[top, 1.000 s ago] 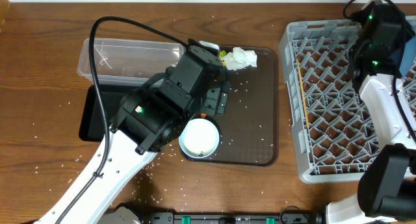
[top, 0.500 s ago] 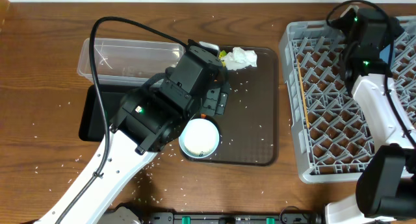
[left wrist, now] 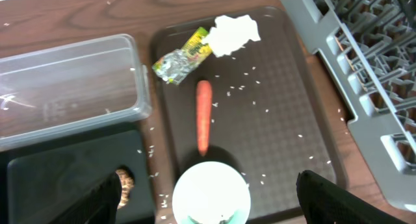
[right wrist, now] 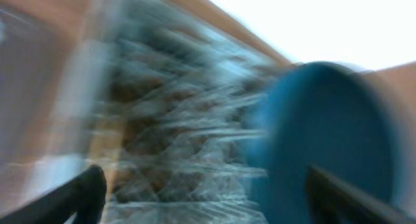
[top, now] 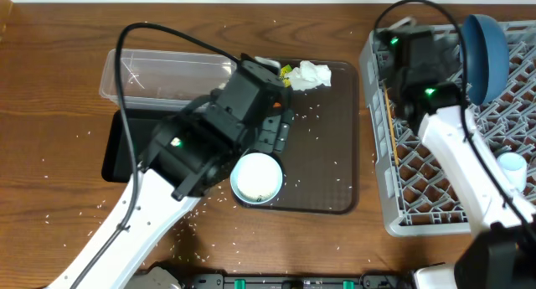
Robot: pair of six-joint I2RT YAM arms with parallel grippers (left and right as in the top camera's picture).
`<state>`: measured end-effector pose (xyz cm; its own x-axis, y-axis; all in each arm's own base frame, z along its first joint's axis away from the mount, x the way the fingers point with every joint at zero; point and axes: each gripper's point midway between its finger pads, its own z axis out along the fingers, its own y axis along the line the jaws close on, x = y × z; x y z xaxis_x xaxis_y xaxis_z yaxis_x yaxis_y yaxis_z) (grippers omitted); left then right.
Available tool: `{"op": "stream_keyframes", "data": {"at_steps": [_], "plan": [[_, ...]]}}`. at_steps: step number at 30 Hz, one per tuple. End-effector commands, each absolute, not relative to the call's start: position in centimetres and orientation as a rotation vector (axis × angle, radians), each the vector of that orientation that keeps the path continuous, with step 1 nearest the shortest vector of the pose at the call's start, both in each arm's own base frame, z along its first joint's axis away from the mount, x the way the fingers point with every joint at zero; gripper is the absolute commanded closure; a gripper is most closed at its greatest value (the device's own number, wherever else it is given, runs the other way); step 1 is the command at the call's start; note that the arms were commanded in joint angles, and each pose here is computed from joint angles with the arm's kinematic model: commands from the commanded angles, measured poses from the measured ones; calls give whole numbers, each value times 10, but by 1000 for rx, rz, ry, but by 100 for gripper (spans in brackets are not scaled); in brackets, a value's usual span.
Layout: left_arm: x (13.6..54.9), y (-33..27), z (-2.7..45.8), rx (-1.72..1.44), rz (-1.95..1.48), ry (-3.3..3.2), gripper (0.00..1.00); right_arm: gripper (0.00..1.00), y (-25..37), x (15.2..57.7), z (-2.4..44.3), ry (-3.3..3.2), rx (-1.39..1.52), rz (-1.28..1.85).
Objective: Sort waste into correct bins and load items into the dishwasher rack
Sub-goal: 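Stand the blue plate upright in the rack with the right gripper, then move the left gripper over the carrot and grasp it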
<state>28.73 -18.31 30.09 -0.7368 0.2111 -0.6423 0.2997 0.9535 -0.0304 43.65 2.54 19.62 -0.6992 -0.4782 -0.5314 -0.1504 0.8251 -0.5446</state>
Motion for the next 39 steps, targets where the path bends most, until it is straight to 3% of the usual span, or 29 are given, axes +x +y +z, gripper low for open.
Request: {"op": "stream_keyframes", "data": {"at_steps": [1,3,6,8,12,18,21,25,31,39], "plan": [[280,-155,327,299,-165,2361,13,27,115,412,180,2417,-315,48],[275,-134,333,241,-148,2356,13,30,149,395,166,2496,-257,279],[263,-99,337,149,-102,2378,12,34,167,378,141,2625,-83,365],[255,-83,336,106,-74,2398,12,29,174,370,126,2688,4,379],[238,-66,331,74,-36,2442,2,18,185,363,115,2724,-33,388],[233,-63,323,83,-16,2484,2,20,191,360,116,2730,-78,419],[234,-64,318,86,-9,2500,2,28,199,355,117,2740,-95,479],[233,-71,306,95,-45,2547,2,26,194,358,116,2733,-89,440],[238,-82,292,120,-75,2610,2,23,209,357,140,2636,-357,631],[251,-88,271,133,-33,2692,0,22,192,355,199,2492,-304,743]]}}
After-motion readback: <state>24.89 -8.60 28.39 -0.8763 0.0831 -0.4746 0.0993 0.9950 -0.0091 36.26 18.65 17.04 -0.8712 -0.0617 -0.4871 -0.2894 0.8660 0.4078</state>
